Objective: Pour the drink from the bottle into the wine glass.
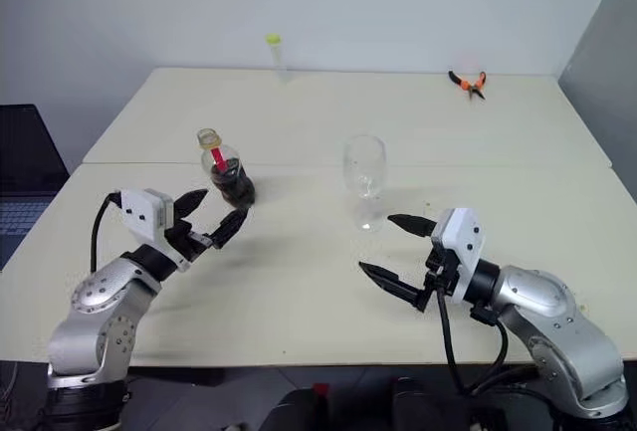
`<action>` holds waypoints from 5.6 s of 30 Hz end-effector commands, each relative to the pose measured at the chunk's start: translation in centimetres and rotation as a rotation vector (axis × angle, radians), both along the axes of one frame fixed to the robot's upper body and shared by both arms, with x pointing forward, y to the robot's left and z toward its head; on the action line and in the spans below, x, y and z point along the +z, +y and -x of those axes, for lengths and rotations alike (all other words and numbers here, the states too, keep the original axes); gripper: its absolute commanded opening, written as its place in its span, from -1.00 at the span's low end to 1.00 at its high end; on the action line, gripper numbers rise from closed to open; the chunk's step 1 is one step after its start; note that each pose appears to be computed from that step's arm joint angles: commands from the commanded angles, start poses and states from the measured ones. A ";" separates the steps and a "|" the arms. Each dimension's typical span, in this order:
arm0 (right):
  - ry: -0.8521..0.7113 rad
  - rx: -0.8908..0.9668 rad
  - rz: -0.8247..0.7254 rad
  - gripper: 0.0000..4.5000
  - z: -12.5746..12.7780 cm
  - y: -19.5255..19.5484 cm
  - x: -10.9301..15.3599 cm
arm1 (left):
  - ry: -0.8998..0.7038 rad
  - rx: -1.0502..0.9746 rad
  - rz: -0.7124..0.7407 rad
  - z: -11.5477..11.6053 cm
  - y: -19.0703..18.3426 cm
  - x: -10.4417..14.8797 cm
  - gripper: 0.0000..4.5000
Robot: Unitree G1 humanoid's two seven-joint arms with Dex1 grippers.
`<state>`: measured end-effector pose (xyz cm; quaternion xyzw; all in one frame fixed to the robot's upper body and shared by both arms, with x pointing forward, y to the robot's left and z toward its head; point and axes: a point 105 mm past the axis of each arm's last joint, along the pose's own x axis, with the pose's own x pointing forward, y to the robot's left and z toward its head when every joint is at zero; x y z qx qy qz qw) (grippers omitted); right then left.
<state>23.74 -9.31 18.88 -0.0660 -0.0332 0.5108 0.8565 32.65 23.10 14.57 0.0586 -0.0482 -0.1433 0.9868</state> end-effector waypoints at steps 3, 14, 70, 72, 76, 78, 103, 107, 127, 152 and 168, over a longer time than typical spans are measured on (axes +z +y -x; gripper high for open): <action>-0.015 0.047 -0.011 0.99 0.6 0.2 1.5 | -0.081 0.133 -0.026 -1.9 1.0 1.0 1.00; -0.030 0.055 -0.001 0.99 0.4 0.1 2.2 | -0.033 0.153 0.005 -5.1 1.0 0.0 1.00; -0.226 -0.229 -0.120 1.00 -2.6 -0.9 3.9 | -0.362 -0.455 -0.468 -10.2 -13.4 10.9 -0.54; -0.230 -0.246 -0.127 1.00 -2.9 -0.8 3.8 | -0.376 -0.465 -0.503 -10.3 -13.7 11.0 -0.54; -0.223 -0.292 -0.139 1.00 -3.7 -0.6 3.3 | -0.423 -0.482 -0.596 -10.5 -14.5 11.3 -0.55; -0.220 -0.303 -0.140 1.00 -3.9 -0.5 3.3 | -0.443 -0.480 -0.624 -10.6 -14.8 11.4 -0.56; -0.242 -0.336 -0.176 1.00 -5.6 0.5 4.0 | -0.620 -0.462 -0.968 -10.3 -15.2 12.5 -0.58; -0.242 -0.333 -0.184 1.00 -5.7 0.7 4.0 | -0.655 -0.455 -1.052 -10.2 -14.9 12.6 -0.58; -0.207 -0.315 -0.178 1.00 -5.7 1.6 3.5 | -0.759 -0.404 -1.198 -10.2 -14.8 13.4 -0.58; -0.177 -0.314 -0.138 1.00 -5.6 1.8 2.4 | -0.829 -0.366 -1.298 -10.2 -14.5 14.0 -0.58; -0.168 -0.309 -0.133 1.00 -5.6 1.9 2.2 | -0.829 -0.337 -1.331 -10.6 -14.0 14.0 -0.60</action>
